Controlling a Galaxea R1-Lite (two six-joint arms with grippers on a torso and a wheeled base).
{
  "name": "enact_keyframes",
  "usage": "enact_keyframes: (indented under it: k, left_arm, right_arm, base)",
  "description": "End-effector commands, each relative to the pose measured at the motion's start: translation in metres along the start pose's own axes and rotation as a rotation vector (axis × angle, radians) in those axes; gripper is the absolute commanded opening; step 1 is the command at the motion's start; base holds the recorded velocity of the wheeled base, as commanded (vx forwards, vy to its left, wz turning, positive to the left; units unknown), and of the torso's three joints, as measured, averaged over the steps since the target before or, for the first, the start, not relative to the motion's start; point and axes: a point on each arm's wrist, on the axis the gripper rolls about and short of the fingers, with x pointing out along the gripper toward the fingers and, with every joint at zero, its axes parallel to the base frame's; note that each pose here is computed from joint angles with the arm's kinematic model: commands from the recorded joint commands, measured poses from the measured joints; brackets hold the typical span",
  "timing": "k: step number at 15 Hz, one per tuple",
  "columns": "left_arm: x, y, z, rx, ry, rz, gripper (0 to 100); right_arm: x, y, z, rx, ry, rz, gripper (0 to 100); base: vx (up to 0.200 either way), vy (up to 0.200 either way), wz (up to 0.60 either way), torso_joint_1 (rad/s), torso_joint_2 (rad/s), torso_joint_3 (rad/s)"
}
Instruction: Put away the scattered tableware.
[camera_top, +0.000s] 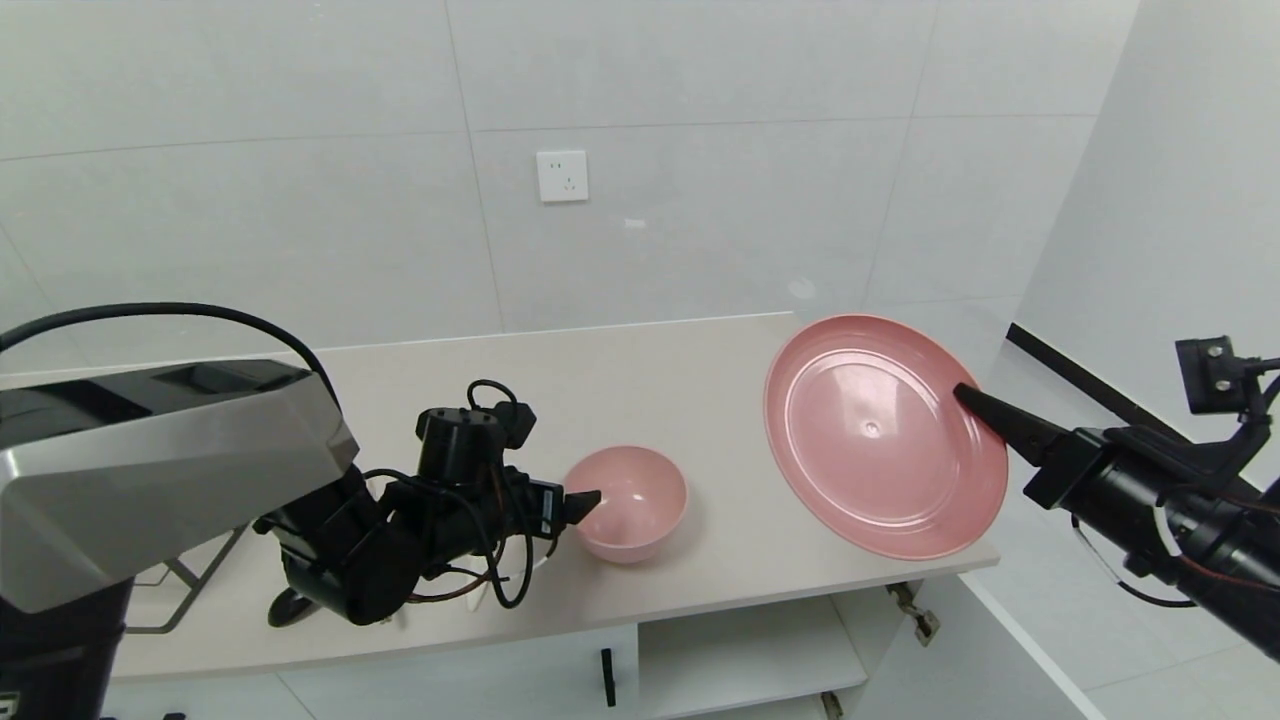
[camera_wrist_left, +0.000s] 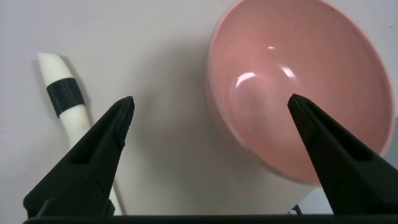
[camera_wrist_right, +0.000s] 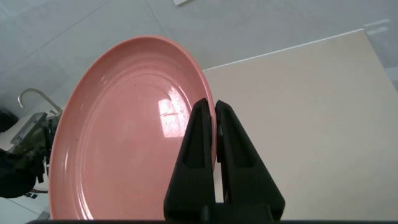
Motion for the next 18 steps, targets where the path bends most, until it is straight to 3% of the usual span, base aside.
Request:
enact_keyframes:
  k: [1, 7, 8, 11, 16, 18]
  left_arm:
    - [0.009, 0.001, -0.004, 0.000, 0.011, 0.000, 100]
    - [0.023, -0.001, -0.012, 0.004, 0.032, -0.009, 100]
    - [0.026, -0.003, -0.015, 0.008, 0.041, -0.014, 0]
    - [0.025, -0.005, -0.018, 0.009, 0.059, -0.016, 0]
    - [-0.001, -0.004, 0.015, 0.007, -0.047, -0.010, 0]
    - [-0.031, -0.007, 0.026, 0.010, -0.084, -0.011, 0]
  right_arm:
    - [0.000, 0.000, -0.001, 0.001, 0.002, 0.000, 0]
    - [0.000, -0.001, 0.000, -0.001, 0.000, -0.002, 0]
    - [0.000, -0.001, 0.000, -0.001, 0.000, -0.002, 0]
    - [0.000, -0.001, 0.000, -0.001, -0.001, -0.004, 0]
    - [0.003, -0.001, 0.003, -0.007, -0.016, 0.002, 0]
    - [0.006, -0.003, 0.001, -0.005, -0.006, -0.003, 0]
  base:
    - [0.000, 0.000, 0.00, 0.000, 0.00, 0.000]
    - [0.000, 0.000, 0.00, 0.000, 0.00, 0.000]
    - [0.000, 0.000, 0.00, 0.000, 0.00, 0.000]
    - [0.000, 0.000, 0.00, 0.000, 0.00, 0.000]
    - [0.000, 0.000, 0.00, 0.000, 0.00, 0.000]
    - [0.000, 0.000, 0.00, 0.000, 0.00, 0.000]
